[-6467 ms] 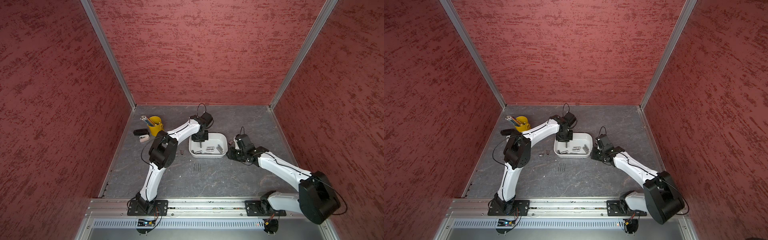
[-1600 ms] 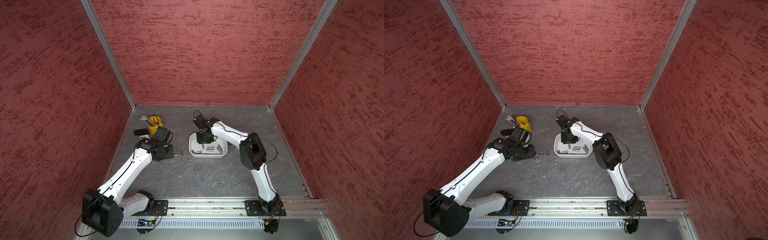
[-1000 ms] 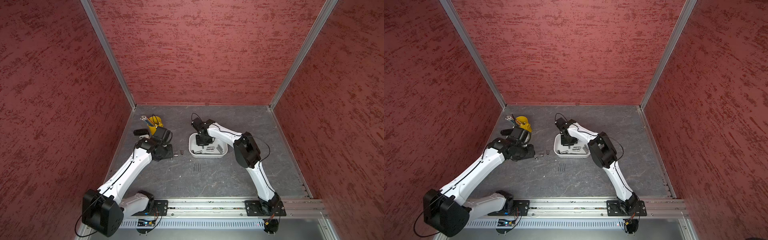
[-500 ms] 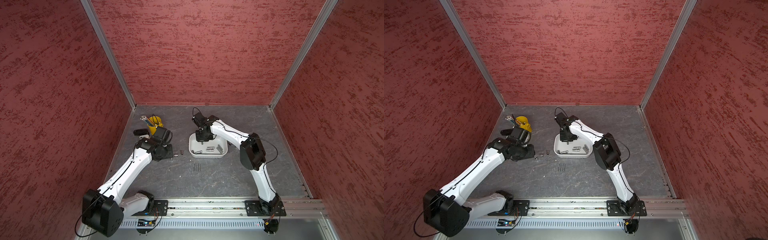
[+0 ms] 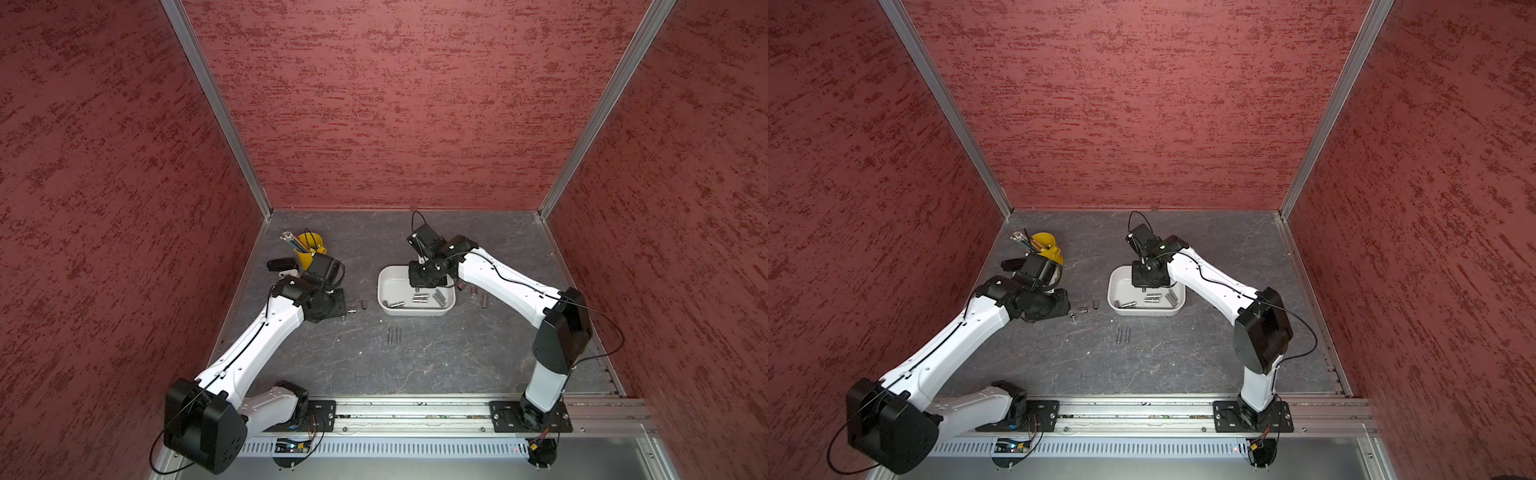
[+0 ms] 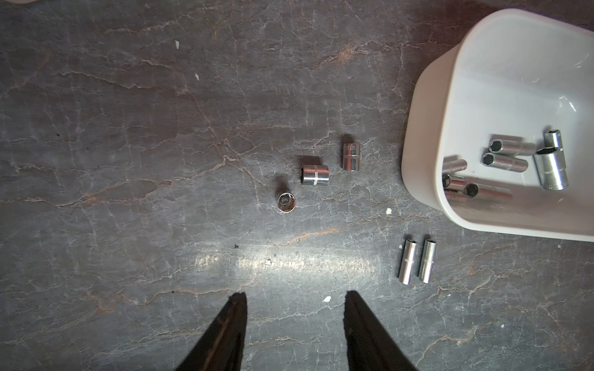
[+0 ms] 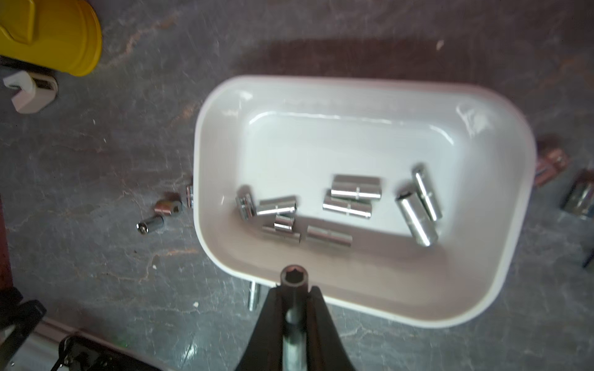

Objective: Take out the socket from the storage box
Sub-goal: Place the socket head at the center of the board.

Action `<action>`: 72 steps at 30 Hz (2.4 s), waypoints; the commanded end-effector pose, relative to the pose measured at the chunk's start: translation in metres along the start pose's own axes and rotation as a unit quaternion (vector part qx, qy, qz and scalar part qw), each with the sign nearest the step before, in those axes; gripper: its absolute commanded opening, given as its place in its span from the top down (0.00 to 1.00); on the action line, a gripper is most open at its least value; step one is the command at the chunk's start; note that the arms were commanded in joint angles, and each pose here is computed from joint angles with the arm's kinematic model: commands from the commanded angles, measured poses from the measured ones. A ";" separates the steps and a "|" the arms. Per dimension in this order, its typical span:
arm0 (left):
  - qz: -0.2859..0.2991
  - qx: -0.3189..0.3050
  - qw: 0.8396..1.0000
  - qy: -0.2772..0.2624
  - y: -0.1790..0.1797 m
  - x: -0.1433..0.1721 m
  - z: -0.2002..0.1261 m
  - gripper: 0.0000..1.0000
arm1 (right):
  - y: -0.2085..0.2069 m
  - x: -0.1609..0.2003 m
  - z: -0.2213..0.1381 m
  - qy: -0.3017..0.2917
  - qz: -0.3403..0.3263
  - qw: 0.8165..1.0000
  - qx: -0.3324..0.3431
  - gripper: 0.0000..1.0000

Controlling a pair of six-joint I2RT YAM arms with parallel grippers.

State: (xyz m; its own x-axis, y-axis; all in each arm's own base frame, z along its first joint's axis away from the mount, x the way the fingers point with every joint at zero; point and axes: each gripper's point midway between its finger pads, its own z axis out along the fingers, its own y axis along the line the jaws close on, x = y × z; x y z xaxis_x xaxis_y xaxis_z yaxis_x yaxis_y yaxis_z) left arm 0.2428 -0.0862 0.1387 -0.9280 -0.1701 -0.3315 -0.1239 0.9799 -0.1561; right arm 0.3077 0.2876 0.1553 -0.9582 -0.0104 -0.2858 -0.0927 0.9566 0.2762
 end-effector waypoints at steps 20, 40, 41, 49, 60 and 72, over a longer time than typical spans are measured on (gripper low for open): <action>0.002 0.007 1.000 -0.005 -0.001 0.000 0.000 0.49 | 0.017 0.104 0.087 0.042 0.041 0.998 -0.028 0.95; 0.005 0.005 1.000 -0.001 -0.001 0.001 0.002 0.49 | -0.007 0.122 0.119 0.061 0.053 0.997 0.015 0.79; 0.004 0.005 1.000 -0.001 -0.001 0.001 0.002 0.49 | -0.008 0.122 0.119 0.062 0.053 0.997 0.015 0.78; 0.005 0.003 1.000 0.003 -0.001 0.001 0.004 0.49 | -0.010 0.124 0.117 0.064 0.049 0.997 0.019 0.75; 0.007 0.003 1.000 0.003 -0.002 0.001 0.004 0.48 | 0.007 0.110 0.091 0.045 0.036 0.998 -0.014 0.64; 0.032 0.060 0.998 -0.003 -0.044 -0.021 -0.018 0.47 | -0.003 0.077 0.007 -0.054 -0.014 0.998 -0.036 0.60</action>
State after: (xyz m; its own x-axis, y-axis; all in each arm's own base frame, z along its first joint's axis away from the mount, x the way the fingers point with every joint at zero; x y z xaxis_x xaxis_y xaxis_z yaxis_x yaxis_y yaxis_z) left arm 0.2514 -0.1057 0.1524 -0.9362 -0.1417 -0.3217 -0.0782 0.9762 -0.2025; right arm 0.2279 0.3047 0.1115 -0.9529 0.0192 -0.3026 -0.1023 0.9190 0.3808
